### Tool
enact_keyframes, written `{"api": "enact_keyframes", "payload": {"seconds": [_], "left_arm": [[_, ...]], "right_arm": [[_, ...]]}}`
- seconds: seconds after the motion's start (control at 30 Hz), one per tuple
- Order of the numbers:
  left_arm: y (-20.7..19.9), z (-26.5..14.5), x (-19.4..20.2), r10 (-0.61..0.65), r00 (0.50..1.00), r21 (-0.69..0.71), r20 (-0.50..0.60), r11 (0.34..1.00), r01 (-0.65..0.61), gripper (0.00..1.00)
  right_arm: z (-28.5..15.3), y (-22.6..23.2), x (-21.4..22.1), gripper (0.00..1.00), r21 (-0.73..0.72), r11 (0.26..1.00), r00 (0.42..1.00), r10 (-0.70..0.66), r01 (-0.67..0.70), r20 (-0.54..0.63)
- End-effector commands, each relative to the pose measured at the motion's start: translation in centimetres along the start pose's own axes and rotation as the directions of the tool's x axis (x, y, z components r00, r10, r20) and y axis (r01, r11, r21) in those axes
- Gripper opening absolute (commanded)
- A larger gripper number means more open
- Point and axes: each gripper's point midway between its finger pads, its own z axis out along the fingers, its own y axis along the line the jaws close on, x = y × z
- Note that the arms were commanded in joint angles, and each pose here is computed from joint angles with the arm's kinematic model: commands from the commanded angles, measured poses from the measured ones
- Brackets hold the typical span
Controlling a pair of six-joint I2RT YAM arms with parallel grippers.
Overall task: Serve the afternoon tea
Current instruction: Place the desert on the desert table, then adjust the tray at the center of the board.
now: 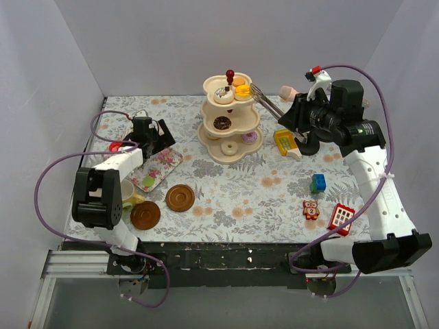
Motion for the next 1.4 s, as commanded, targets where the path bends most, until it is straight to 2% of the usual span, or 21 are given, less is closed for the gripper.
{"api": "enact_keyframes", "payload": {"seconds": [0.0, 0.13, 0.23, 0.43, 0.67, 0.83, 0.93, 1.0, 1.1, 1.17, 1.37], "left_arm": [[-1.1, 1.7, -2.1, -0.029, 0.999, 0.009, 0.025, 1.000, 0.029, 0.98], [-0.2, 4.7, -1.6, -0.013, 1.000, -0.050, 0.001, 0.999, 0.013, 0.97], [0.6, 6.4, -0.8, 0.012, 0.999, -0.089, -0.039, 0.996, -0.016, 0.86], [2.2, 7.4, -0.8, 0.078, 0.996, -0.156, -0.039, 0.984, -0.083, 0.75], [2.4, 8.1, 0.8, 0.172, 0.979, -0.145, -0.106, 0.972, -0.186, 0.59], [2.4, 9.0, 3.3, 0.236, 0.954, -0.145, -0.186, 0.953, -0.265, 0.45], [1.7, 8.9, 4.7, 0.272, 0.938, -0.132, -0.214, 0.943, -0.304, 0.42], [1.4, 8.6, 5.6, 0.284, 0.930, -0.126, -0.231, 0.940, -0.318, 0.35], [0.7, 8.0, 6.7, 0.299, 0.923, -0.117, -0.242, 0.935, -0.334, 0.31], [0.5, 7.5, 7.7, 0.313, 0.914, -0.119, -0.258, 0.928, -0.352, 0.25], [-1.1, 5.3, 9.3, 0.321, 0.909, -0.093, -0.266, 0.930, -0.356, 0.20]], "right_arm": [[-3.2, 1.8, -3.7, 0.36, -0.006, 0.996, 0.986, -0.086, 0.087, 0.140], [-4.0, 2.2, -3.9, 0.36, -0.006, 0.995, 0.982, -0.102, 0.104, 0.158], [-4.5, 2.6, -4.2, 0.36, -0.014, 0.993, 0.978, -0.112, 0.116, 0.175], [-4.8, 3.1, -4.3, 0.36, -0.029, 0.991, 0.975, -0.123, 0.131, 0.186], [-4.2, 3.3, -4.3, 0.36, -0.062, 0.990, 0.976, -0.114, 0.128, 0.187], [-4.0, 3.5, -4.4, 0.36, -0.075, 0.989, 0.975, -0.115, 0.131, 0.190], [-4.1, 3.6, -4.5, 0.36, -0.078, 0.988, 0.974, -0.116, 0.134, 0.194], [-4.1, 3.6, -4.5, 0.36, -0.079, 0.988, 0.974, -0.115, 0.132, 0.193], [-4.1, 3.6, -4.4, 0.36, -0.080, 0.988, 0.974, -0.116, 0.134, 0.196], [-4.1, 3.7, -4.4, 0.36, -0.082, 0.988, 0.973, -0.116, 0.134, 0.198], [-3.9, 3.8, -4.3, 0.36, -0.095, 0.986, 0.973, -0.114, 0.135, 0.202]]}}
